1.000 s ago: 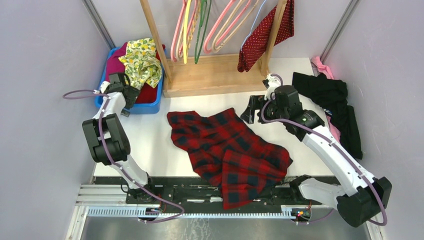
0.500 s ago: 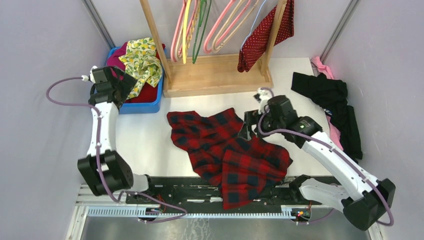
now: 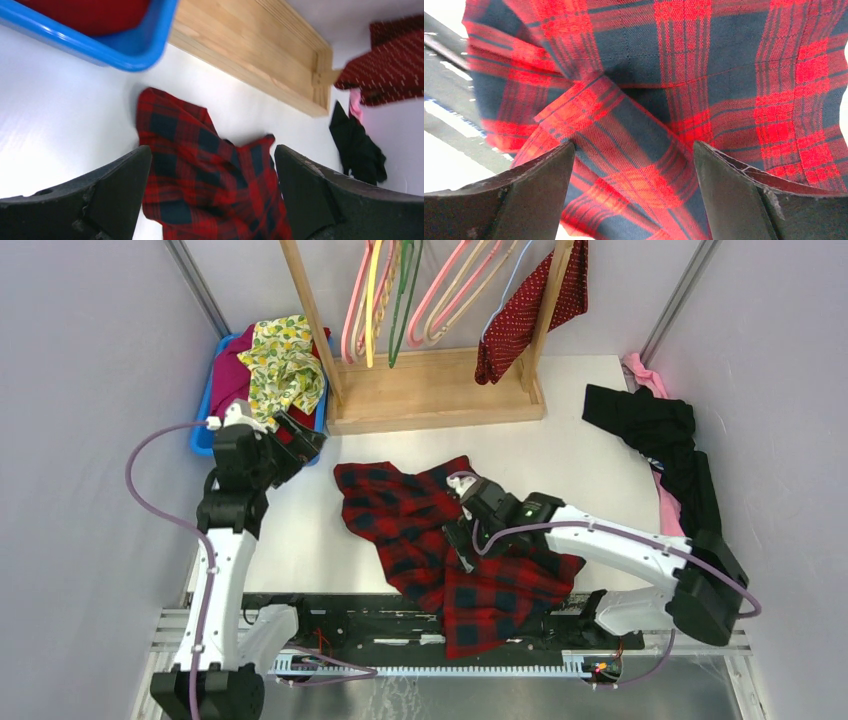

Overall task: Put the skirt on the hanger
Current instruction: Flatten out the skirt at the center of the board.

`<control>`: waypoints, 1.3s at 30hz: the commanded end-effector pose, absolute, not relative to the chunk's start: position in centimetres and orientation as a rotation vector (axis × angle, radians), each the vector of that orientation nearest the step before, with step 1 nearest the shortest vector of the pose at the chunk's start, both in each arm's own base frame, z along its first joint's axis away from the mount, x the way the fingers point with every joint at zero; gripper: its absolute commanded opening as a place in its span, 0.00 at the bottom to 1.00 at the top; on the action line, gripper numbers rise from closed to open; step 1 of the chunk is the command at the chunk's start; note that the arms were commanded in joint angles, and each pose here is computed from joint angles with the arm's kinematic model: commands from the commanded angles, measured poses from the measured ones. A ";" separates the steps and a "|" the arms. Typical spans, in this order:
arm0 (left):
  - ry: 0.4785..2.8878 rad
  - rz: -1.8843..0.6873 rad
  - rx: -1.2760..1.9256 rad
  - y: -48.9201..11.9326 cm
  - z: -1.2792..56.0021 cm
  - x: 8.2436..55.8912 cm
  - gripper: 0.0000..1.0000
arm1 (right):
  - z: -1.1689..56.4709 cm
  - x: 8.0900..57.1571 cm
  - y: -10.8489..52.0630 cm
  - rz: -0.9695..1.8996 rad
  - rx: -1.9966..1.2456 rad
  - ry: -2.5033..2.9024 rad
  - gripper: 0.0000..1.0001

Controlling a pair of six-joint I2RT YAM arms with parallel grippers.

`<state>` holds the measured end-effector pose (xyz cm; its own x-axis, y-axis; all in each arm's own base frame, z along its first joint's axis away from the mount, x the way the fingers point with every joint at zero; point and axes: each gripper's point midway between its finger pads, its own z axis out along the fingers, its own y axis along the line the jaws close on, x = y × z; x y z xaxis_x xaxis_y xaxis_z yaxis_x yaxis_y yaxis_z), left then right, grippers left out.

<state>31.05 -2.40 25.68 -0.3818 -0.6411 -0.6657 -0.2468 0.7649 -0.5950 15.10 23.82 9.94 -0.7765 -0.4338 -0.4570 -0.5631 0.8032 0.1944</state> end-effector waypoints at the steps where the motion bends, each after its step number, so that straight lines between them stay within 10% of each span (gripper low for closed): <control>1: 1.976 -0.517 -0.550 -4.4 25.1 29.0 0.99 | 8.7 16.7 24.4 0.261 -0.762 2.541 0.91; 7: 2.013 -0.456 -0.512 -4.1 23.8 27.5 0.99 | 10.0 15.5 27.6 0.437 -0.830 2.475 0.44; 16: 2.048 -0.419 -0.505 -3.7 22.3 27.6 0.99 | 20.9 17.4 33.0 0.686 -0.841 2.198 0.03; 26: 2.053 -0.372 -0.519 -3.0 21.7 27.8 0.99 | 34.6 18.2 40.1 0.987 -0.896 1.880 0.01; 39: 1.962 -0.228 -0.585 -0.4 24.1 25.2 0.99 | 33.7 29.4 51.1 1.076 -0.849 1.895 0.01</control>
<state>26.05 -1.95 21.80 -0.4157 -0.5439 -0.7289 -0.2864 0.8390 -0.4627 26.85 47.91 32.09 -0.4730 -0.2362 -0.8488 -0.8114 0.4923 0.3151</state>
